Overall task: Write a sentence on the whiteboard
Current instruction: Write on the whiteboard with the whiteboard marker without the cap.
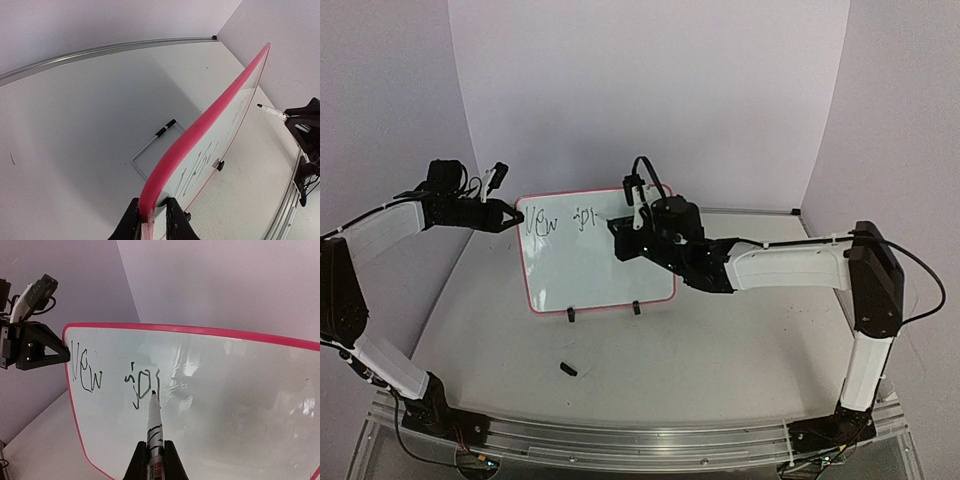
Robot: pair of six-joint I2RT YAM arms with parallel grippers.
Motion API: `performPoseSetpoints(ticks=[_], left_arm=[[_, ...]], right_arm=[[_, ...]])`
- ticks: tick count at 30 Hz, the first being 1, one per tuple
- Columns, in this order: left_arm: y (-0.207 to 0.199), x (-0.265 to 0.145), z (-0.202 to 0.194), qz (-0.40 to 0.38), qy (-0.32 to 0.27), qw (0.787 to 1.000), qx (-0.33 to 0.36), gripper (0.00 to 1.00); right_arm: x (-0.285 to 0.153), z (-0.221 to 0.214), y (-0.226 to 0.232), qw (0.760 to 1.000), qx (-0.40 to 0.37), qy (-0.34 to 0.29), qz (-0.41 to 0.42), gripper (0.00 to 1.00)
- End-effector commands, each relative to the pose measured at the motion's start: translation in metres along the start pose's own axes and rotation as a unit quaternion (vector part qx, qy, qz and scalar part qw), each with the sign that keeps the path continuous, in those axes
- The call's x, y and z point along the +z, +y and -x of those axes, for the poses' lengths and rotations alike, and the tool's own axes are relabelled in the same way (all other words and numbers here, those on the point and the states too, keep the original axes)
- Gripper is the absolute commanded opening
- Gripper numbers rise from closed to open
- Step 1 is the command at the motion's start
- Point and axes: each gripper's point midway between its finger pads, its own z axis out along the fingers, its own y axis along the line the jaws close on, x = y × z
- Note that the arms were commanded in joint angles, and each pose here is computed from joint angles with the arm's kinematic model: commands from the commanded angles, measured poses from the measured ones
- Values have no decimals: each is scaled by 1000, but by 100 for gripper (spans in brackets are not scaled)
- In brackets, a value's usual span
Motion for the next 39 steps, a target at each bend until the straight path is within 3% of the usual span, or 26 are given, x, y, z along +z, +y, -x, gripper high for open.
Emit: performPoseSetpoints(ticks=[1,39], left_arm=[[-1,-1,9,-3,-12,1000,12,15],[2,1,7,-1,-8,1000,10,15]], right_arm=[[-1,28,-2,999,0,-33,-25,0],[18,-17,-3,999,-17,36,-24,0]])
